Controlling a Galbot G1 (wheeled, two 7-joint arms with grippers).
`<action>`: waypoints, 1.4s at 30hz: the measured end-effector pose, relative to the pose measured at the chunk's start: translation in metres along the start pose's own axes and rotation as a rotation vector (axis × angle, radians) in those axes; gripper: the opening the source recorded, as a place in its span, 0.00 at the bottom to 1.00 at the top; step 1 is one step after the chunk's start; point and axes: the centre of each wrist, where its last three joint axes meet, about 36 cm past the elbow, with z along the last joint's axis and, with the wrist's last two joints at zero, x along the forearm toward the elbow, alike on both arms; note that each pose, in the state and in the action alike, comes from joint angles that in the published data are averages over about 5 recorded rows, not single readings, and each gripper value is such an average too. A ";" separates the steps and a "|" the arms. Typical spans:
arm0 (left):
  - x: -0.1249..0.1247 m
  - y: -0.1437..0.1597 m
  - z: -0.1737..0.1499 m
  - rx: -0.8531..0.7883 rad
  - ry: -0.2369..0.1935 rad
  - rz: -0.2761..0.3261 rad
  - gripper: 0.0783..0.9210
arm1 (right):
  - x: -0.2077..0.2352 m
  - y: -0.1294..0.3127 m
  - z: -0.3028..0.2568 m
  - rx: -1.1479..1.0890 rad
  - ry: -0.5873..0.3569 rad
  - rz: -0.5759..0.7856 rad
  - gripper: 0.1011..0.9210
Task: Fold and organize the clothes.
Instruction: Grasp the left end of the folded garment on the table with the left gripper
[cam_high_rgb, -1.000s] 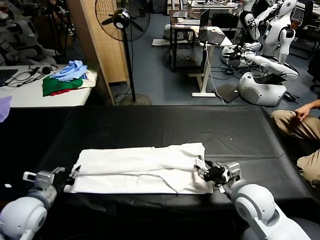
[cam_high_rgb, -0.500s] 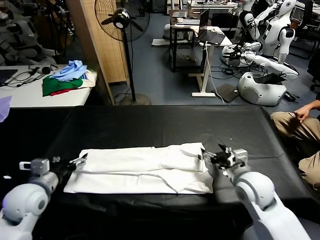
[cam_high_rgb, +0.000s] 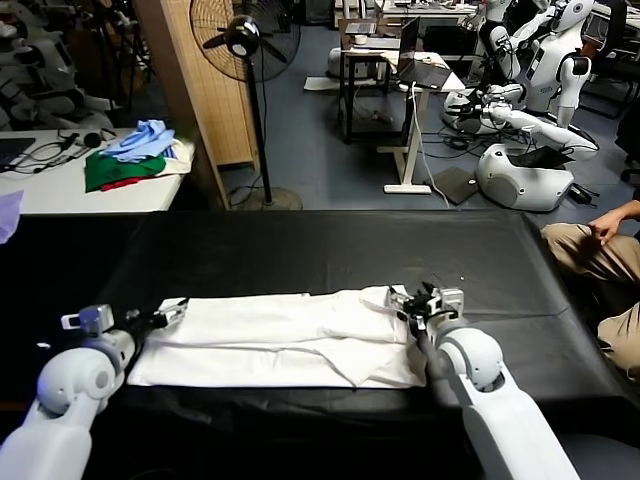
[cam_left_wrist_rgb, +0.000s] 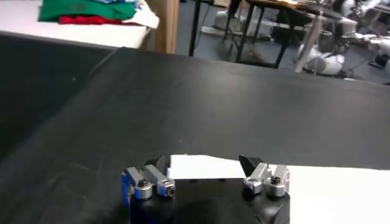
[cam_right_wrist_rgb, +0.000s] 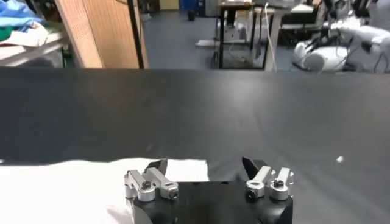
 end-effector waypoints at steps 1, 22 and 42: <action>-0.001 0.001 0.001 0.001 0.002 -0.002 0.69 | -0.001 0.001 0.001 -0.001 -0.002 0.001 0.60; -0.022 -0.015 0.029 -0.247 -0.147 -0.117 0.07 | 0.019 0.031 0.031 0.050 -0.080 0.107 0.22; 0.011 0.003 0.016 0.017 -0.166 -0.021 0.85 | 0.087 0.016 0.013 0.043 -0.174 0.045 0.85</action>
